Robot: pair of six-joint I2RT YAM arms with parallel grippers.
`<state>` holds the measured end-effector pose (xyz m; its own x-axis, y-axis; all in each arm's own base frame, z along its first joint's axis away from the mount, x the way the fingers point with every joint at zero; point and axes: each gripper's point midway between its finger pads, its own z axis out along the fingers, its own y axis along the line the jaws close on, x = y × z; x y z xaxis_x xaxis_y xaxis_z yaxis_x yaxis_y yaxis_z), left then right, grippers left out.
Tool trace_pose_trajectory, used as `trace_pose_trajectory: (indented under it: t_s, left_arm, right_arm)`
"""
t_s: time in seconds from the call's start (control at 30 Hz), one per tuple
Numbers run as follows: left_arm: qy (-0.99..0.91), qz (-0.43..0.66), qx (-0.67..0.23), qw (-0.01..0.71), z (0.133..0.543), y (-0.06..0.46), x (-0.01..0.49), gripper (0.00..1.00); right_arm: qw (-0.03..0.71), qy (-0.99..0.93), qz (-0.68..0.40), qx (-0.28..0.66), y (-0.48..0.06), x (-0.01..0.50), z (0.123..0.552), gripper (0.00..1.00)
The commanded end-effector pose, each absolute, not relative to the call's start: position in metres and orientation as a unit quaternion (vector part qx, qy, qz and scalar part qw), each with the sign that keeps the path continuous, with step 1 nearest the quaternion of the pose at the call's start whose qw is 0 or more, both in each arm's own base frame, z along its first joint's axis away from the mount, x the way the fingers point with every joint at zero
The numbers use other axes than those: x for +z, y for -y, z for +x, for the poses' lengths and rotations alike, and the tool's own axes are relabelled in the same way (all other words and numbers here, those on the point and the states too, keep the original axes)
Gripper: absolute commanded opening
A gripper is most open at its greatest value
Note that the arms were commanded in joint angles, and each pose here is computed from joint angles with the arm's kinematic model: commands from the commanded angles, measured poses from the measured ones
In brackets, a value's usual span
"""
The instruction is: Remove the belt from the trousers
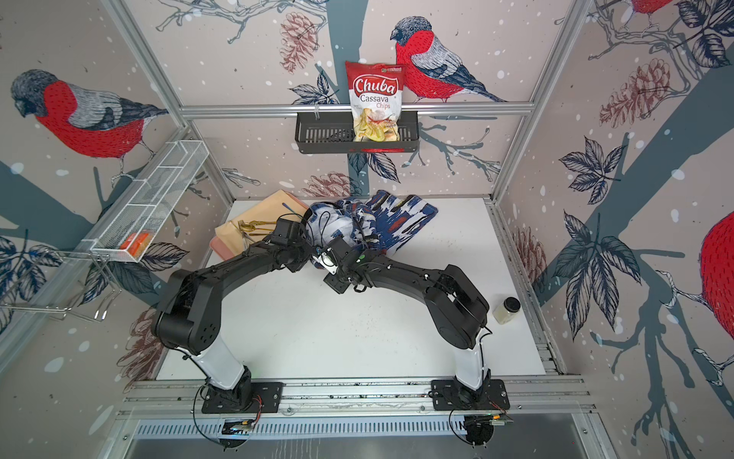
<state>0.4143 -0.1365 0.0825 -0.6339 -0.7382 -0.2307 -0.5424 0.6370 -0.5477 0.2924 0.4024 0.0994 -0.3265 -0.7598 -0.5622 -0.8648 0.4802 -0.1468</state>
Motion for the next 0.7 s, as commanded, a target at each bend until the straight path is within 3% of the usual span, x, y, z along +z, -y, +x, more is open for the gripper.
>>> trace_pose_trajectory:
  t_s: [0.0, 0.37, 0.67]
  left_arm:
    - [-0.872, -0.364, -0.229, 0.232, 0.417, 0.138, 0.089, 0.00]
    - [-0.874, -0.364, -0.227, 0.229, 0.415, 0.137, 0.084, 0.00]
    - [-0.874, -0.365, -0.224, 0.229, 0.413, 0.136, 0.084, 0.00]
  right_arm:
    - [0.327, -0.806, -0.491, 0.048, -0.400, 0.107, 0.311, 0.61]
    - [0.356, -0.790, -0.491, 0.086, -0.405, 0.136, 0.306, 0.61]
    - [0.316, -0.797, -0.511, 0.065, -0.406, 0.094, 0.302, 0.61]
